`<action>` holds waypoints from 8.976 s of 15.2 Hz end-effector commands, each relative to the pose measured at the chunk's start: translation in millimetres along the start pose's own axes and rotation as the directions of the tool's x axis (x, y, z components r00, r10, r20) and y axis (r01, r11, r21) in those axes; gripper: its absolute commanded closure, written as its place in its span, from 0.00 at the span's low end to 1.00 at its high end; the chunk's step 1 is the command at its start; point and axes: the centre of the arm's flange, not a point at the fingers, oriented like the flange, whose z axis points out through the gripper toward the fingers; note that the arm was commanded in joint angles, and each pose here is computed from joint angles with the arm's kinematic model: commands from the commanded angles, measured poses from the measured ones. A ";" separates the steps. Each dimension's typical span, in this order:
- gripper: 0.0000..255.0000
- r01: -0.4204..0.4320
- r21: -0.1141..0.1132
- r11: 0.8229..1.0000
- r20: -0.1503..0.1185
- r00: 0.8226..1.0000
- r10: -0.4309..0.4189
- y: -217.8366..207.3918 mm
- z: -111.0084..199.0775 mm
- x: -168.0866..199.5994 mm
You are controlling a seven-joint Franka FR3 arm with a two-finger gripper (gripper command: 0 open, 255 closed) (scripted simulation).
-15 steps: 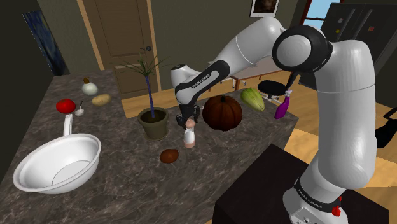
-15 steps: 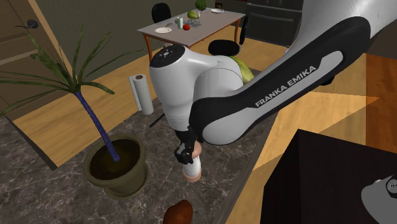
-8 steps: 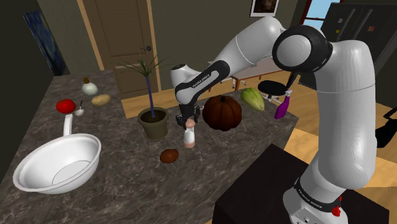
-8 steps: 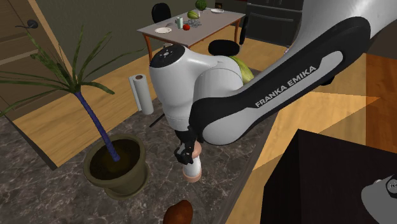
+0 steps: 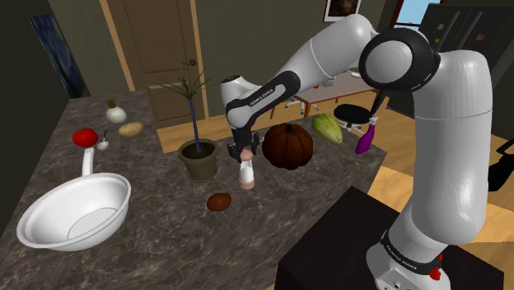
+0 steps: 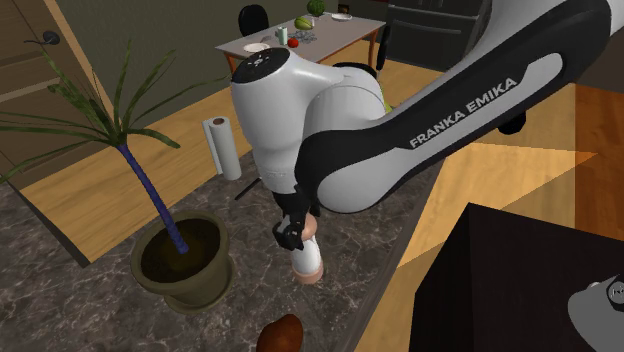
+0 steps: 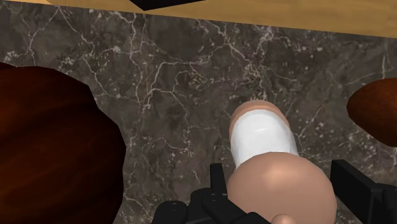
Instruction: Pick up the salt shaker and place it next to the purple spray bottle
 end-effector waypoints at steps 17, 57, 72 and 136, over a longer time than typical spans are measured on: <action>1.00 0.000 0.000 1.000 0.000 1.000 0.000 11.9 -94.1 -8.6; 1.00 0.000 0.000 1.000 0.000 1.000 0.000 75.1 -279.7 -38.2; 1.00 0.000 0.000 1.000 0.000 1.000 0.000 260.0 -249.1 -101.9; 1.00 0.000 0.000 1.000 0.000 1.000 0.000 586.3 -8.6 -206.8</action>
